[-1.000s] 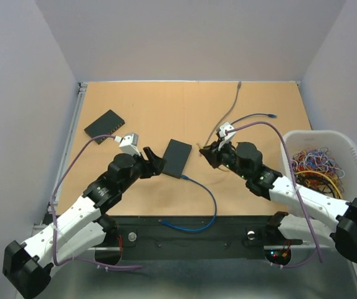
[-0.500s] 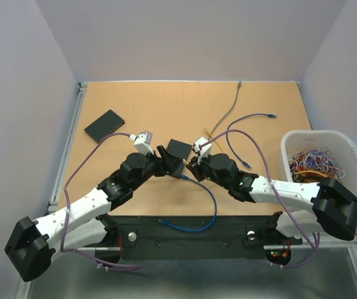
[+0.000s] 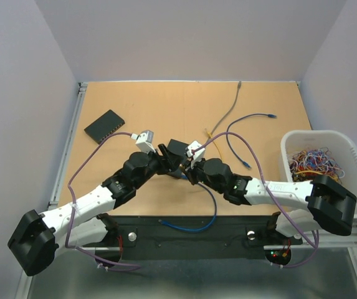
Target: Insert the plug into the switch port
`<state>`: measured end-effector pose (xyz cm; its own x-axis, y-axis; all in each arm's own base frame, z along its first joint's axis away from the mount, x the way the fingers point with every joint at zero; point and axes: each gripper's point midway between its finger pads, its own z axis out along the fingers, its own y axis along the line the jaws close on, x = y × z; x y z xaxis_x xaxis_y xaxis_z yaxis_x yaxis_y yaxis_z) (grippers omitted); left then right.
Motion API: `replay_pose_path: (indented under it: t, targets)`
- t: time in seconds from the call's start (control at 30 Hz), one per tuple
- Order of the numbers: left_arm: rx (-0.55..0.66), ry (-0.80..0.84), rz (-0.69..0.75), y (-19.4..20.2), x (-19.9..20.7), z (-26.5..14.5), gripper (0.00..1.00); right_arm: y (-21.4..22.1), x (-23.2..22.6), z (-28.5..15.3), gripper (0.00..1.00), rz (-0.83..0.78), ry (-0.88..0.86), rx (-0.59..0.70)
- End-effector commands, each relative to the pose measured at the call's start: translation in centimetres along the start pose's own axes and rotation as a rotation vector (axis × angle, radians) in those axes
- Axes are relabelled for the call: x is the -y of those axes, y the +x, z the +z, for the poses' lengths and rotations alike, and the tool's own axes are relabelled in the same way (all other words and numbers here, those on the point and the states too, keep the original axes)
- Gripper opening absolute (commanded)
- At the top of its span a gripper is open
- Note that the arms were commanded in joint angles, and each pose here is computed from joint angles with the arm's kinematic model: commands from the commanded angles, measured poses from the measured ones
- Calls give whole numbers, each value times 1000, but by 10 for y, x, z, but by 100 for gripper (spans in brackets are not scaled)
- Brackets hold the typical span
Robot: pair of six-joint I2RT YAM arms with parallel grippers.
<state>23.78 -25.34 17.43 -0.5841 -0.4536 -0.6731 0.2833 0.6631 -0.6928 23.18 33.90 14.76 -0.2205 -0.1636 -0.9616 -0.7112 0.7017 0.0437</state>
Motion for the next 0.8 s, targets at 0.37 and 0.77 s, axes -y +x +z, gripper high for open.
replay_pose_path:
  t: [0.37, 0.77]
  targets:
    - [86, 147, -15, -13, 22, -14, 60, -58, -23, -18, 0, 112, -117, 237]
    - [255, 607, 35, -29, 79, -83, 59, -82, -52, -54, 0, 232, -441, 359]
